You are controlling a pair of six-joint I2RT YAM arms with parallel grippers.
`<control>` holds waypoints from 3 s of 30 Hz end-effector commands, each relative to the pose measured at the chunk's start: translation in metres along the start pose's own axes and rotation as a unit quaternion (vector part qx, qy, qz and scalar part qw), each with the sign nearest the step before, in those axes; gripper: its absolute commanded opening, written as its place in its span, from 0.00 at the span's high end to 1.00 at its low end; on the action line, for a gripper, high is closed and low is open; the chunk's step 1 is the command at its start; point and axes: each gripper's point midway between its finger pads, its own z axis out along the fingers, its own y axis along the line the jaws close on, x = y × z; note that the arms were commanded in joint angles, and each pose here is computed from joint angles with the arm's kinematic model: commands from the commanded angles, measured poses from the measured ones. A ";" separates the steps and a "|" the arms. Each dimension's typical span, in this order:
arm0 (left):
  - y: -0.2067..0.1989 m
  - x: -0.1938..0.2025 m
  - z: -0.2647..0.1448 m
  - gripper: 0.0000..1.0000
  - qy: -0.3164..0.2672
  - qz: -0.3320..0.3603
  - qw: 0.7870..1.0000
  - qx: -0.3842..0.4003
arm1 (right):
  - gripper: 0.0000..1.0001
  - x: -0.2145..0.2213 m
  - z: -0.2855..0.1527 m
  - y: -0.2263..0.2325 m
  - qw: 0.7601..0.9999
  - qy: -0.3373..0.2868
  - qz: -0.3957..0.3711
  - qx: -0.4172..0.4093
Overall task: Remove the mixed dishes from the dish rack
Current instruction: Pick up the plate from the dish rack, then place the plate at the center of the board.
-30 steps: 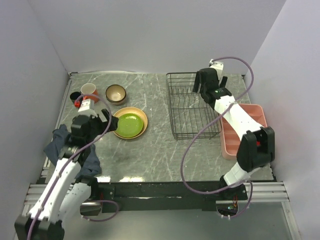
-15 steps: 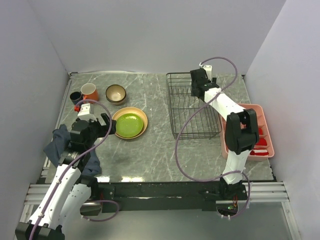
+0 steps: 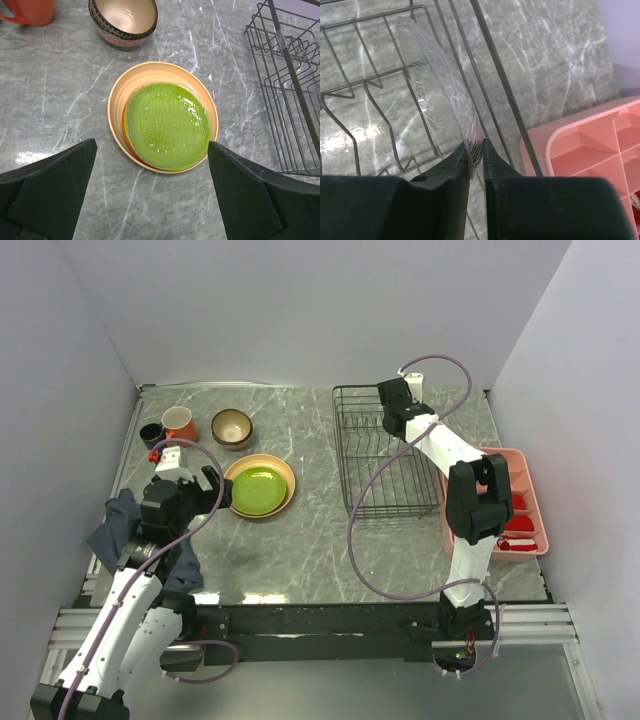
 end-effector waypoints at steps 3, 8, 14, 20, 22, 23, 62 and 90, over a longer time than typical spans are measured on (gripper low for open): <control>-0.006 -0.015 0.000 0.00 -0.028 0.010 0.999 0.015 | 0.89 -0.030 -0.022 -0.016 0.998 -0.043 0.017 0.041; -0.006 -0.015 0.000 0.01 -0.028 0.009 0.999 0.015 | 0.97 -0.039 -0.032 -0.023 0.995 -0.064 0.011 0.071; -0.006 -0.015 0.000 0.01 -0.027 0.008 1.000 0.013 | 0.99 -0.055 -0.049 -0.026 0.993 -0.087 0.005 0.084; -0.006 -0.014 0.001 0.00 -0.025 0.008 1.000 0.015 | 0.99 -0.073 -0.071 -0.030 0.990 -0.111 0.010 0.083; -0.007 -0.013 0.002 0.01 -0.022 0.008 1.000 0.016 | 0.99 -0.078 -0.079 -0.033 0.989 -0.119 0.014 0.082; -0.007 -0.013 0.002 0.01 -0.023 0.008 1.000 0.016 | 0.99 -0.079 -0.082 -0.034 0.989 -0.122 0.011 0.083; -0.162 -0.023 0.031 0.01 0.055 -0.082 0.969 0.225 | 0.99 -0.001 -0.259 0.048 0.829 -0.092 0.193 -0.517; -0.198 0.000 0.045 0.73 0.083 -0.129 0.960 0.234 | 0.97 0.041 -0.267 0.073 0.788 -0.035 0.191 -0.584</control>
